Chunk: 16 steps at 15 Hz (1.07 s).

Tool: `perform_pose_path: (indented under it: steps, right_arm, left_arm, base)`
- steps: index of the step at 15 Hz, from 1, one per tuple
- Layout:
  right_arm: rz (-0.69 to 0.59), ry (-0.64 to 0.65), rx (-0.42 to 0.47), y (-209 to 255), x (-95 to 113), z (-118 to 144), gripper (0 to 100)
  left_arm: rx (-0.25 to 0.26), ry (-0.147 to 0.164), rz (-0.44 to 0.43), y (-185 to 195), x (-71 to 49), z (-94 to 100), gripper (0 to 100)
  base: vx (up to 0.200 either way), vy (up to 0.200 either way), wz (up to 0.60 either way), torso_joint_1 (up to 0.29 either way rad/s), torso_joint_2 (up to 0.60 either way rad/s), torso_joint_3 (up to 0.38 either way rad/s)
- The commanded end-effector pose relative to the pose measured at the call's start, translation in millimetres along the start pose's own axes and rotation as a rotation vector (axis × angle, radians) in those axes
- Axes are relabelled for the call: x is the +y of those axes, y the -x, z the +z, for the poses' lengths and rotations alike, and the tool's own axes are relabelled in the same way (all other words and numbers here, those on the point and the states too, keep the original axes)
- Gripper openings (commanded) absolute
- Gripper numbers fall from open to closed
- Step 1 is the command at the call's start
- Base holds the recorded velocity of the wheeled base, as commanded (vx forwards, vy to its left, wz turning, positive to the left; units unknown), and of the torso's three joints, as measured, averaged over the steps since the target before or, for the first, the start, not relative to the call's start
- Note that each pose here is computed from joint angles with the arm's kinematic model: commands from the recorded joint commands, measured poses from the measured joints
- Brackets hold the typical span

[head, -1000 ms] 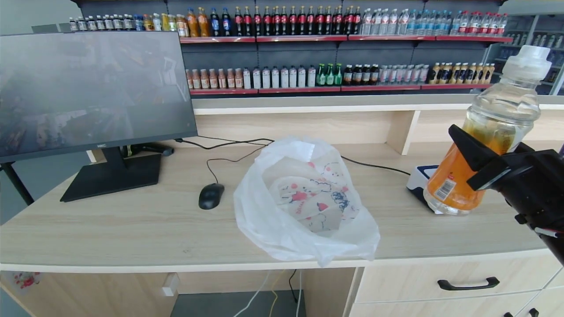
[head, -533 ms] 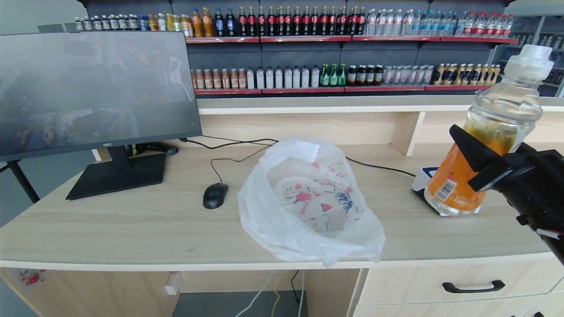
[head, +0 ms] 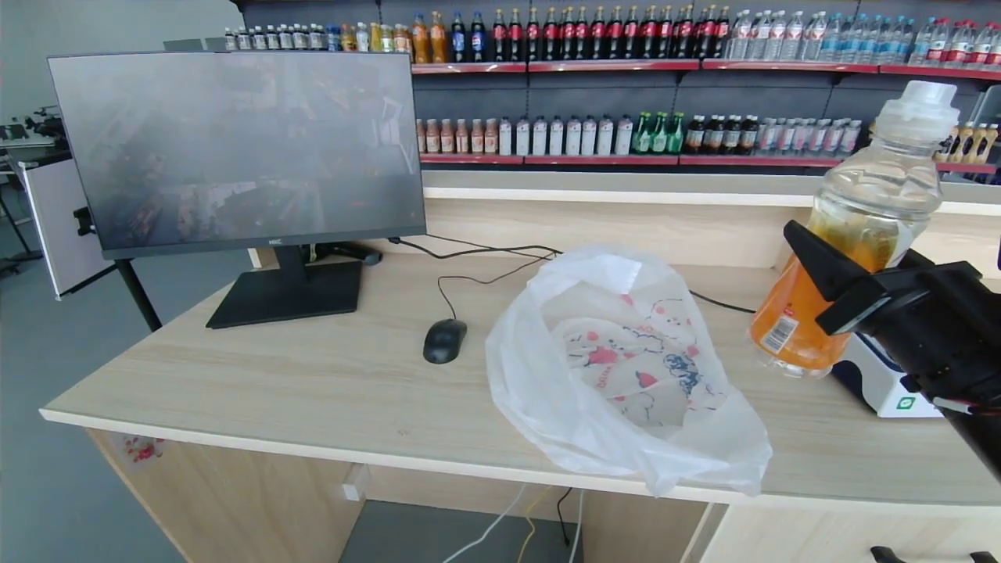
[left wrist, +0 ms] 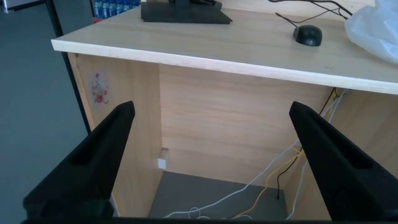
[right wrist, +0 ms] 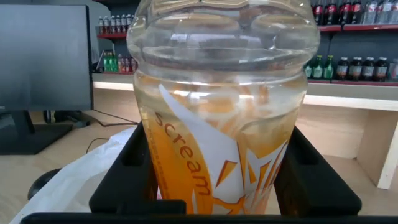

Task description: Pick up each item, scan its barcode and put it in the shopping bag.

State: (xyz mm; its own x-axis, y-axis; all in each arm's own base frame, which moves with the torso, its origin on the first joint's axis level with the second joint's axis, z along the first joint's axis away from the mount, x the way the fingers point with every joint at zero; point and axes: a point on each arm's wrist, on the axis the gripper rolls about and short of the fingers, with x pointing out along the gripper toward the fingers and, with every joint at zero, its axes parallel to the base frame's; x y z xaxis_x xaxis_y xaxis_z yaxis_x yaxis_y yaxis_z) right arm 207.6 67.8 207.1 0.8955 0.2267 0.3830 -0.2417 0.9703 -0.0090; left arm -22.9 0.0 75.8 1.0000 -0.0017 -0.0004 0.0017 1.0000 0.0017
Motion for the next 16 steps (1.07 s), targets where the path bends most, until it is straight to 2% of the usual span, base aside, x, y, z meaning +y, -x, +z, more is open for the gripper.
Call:
perform_pose_path:
  steps: [1,3,6,8,9,16]
  right_arm:
    - [0.07,-0.03,0.027,-18,20,-15,0]
    - [0.129,-0.049,0.057,-37,40,-33,0]
    - [0.16,-0.053,0.082,-58,55,-55,0]
    - [0.219,-0.071,0.1,-72,81,-77,0]
    - [0.231,-0.075,0.111,-75,87,-84,0]
    - [0.232,-0.091,0.138,-88,95,-108,0]
  left_arm:
    - [0.001,-0.001,0.0,0,0.0,-0.5,100]
    - [0.001,-0.001,0.0,0,0.0,-0.5,100]
    - [0.0,0.0,0.0,0,0.0,0.0,100]
    - [0.0,0.002,0.0,0,0.0,-0.3,100]
    - [0.0,0.002,0.0,0,0.0,-0.3,100]
    - [0.0,0.002,0.0,0,0.0,-0.3,100]
  base:
    - [0.0,0.0,0.0,0.0,0.0,0.0]
    - [0.0,0.0,0.0,0.0,0.0,0.0]
    - [0.0,0.0,0.0,0.0,0.0,0.0]
    - [0.0,0.0,0.0,0.0,0.0,0.0]
    - [0.0,0.0,0.0,0.0,0.0,0.0]
    - [0.0,0.0,0.0,0.0,0.0,0.0]
